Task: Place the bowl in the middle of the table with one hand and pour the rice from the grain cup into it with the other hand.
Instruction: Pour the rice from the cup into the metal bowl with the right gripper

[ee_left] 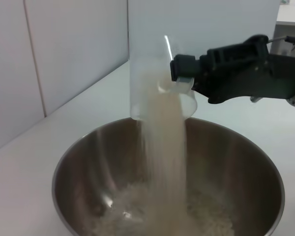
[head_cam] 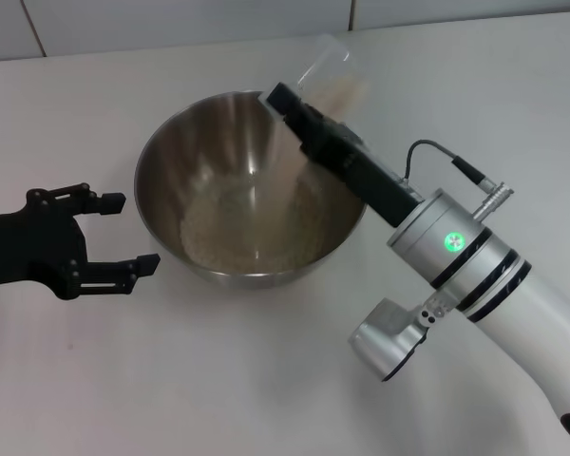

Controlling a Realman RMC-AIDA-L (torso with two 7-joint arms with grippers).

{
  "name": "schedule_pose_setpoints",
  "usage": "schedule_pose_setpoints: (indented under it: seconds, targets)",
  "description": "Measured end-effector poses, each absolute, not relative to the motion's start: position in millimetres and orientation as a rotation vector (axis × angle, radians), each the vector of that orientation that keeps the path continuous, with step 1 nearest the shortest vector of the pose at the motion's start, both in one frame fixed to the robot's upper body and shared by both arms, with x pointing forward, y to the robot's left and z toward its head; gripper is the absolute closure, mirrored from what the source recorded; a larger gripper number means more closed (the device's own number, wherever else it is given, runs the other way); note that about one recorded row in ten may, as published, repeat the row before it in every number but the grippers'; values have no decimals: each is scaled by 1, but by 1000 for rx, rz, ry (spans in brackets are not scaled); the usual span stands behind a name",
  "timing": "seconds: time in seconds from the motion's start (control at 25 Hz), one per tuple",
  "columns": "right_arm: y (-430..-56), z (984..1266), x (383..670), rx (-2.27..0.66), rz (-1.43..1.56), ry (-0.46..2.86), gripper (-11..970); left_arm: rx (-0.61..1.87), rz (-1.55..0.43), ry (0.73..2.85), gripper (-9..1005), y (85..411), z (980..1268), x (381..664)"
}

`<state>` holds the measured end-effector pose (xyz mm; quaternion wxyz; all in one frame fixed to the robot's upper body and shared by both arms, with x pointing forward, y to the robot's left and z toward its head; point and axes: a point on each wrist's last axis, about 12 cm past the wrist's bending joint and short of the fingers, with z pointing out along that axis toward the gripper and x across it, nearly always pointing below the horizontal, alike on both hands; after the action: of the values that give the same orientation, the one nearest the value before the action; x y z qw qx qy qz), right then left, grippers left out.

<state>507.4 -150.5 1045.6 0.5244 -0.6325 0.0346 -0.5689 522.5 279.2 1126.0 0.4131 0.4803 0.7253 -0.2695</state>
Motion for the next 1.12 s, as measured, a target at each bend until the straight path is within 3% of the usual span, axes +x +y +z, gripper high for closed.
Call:
schedule_pose_setpoints:
  seconds: [0.68, 0.84, 1.12]
  targets:
    - [-147, 1045, 506, -1561, -1566, -315, 948, 1222, -681, 1817, 130, 277, 1127, 523]
    - [-139, 1059, 508, -1468, -1490, -43, 948, 1224, -682, 1816, 130, 277, 1127, 523]
    - [-128, 1087, 489, -1045, -946, 667, 946, 1225, -680, 1814, 130, 277, 1128, 524]
